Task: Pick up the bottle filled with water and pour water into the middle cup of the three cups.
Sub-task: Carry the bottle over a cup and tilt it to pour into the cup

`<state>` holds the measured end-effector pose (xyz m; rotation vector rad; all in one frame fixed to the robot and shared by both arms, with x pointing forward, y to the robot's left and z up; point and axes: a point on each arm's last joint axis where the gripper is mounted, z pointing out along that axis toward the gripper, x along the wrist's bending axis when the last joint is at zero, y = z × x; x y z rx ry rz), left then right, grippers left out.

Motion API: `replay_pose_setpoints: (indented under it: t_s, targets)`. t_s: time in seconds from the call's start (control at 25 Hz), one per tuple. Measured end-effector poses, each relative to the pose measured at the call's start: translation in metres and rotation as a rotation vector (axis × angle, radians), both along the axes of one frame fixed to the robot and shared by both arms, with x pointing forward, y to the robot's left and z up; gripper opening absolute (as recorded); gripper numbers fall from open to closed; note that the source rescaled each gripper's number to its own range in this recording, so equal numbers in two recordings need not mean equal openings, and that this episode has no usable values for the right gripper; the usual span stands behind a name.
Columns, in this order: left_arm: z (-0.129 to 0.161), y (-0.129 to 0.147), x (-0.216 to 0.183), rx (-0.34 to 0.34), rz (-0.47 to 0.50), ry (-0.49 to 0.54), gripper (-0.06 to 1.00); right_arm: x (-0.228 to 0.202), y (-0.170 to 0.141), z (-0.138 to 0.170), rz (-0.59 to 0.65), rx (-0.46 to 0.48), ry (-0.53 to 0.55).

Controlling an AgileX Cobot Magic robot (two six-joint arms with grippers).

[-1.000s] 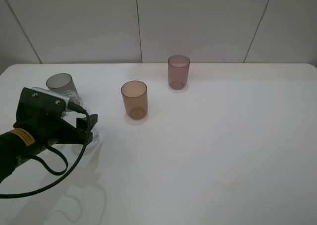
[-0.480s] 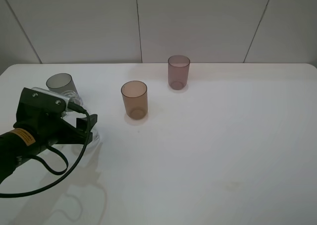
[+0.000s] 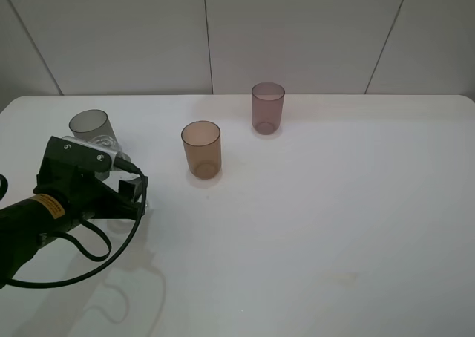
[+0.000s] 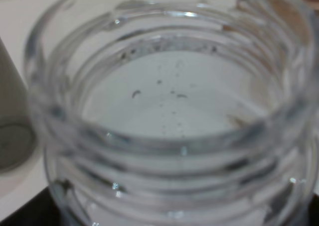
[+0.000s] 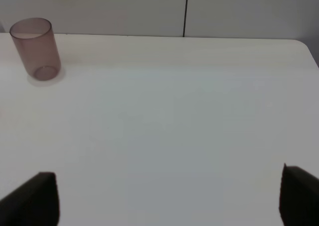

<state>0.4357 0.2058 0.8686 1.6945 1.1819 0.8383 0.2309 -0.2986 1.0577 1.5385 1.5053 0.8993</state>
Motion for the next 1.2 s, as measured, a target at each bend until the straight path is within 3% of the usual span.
replay_pose_setpoints:
  t_s: [0.04, 0.76, 1.2]
  targets:
    - [0.0, 0.0, 0.0, 0.0, 0.001, 0.0, 0.0, 0.0, 0.0, 0.0, 0.003, 0.005, 0.0]
    - [0.0, 0.0, 0.0, -0.002, 0.002, 0.001, 0.01, 0.0, 0.0, 0.0, 0.0, 0.0, 0.0]
    - [0.013, 0.004, 0.002, -0.062, 0.072, -0.027, 0.01, 0.0, 0.0, 0.0, 0.0, 0.0, 0.0]
